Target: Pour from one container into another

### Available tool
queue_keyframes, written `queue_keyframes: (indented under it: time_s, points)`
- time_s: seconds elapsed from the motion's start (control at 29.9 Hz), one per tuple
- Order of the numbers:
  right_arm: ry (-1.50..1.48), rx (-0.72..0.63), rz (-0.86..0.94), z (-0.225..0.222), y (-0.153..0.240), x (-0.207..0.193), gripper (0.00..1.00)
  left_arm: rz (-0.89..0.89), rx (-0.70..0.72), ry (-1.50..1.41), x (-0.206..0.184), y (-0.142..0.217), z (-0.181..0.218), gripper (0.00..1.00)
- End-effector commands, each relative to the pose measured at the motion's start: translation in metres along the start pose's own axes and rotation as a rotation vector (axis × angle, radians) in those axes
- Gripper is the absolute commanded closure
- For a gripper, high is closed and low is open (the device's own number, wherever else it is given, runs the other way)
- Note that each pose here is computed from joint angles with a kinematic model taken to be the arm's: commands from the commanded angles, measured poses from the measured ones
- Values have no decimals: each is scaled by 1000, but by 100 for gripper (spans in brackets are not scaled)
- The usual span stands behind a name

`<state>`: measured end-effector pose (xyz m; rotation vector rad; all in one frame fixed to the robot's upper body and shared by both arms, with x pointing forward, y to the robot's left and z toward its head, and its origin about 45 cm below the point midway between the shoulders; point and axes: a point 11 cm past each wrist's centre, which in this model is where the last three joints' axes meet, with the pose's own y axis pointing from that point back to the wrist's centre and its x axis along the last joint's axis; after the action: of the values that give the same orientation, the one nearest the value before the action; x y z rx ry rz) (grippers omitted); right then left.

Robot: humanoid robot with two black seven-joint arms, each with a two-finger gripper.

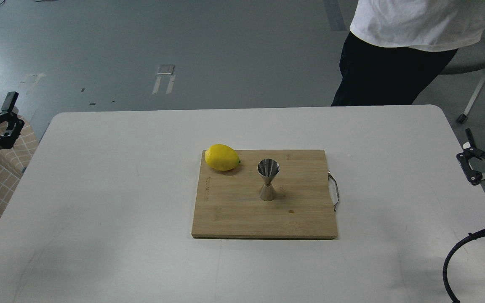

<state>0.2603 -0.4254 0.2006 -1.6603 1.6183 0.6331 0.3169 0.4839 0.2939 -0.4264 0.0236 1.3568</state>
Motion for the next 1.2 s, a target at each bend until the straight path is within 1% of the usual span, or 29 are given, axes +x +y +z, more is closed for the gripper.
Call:
queue_keyframes:
  time_s: [0.0,1.17]
  points:
    - [-5,2,-1,2,0,0,0,-1,3,1,0,0,-1,2]
    - [-19,1,3,6,1,0,0,2,-1,29,-4,1,-10,2]
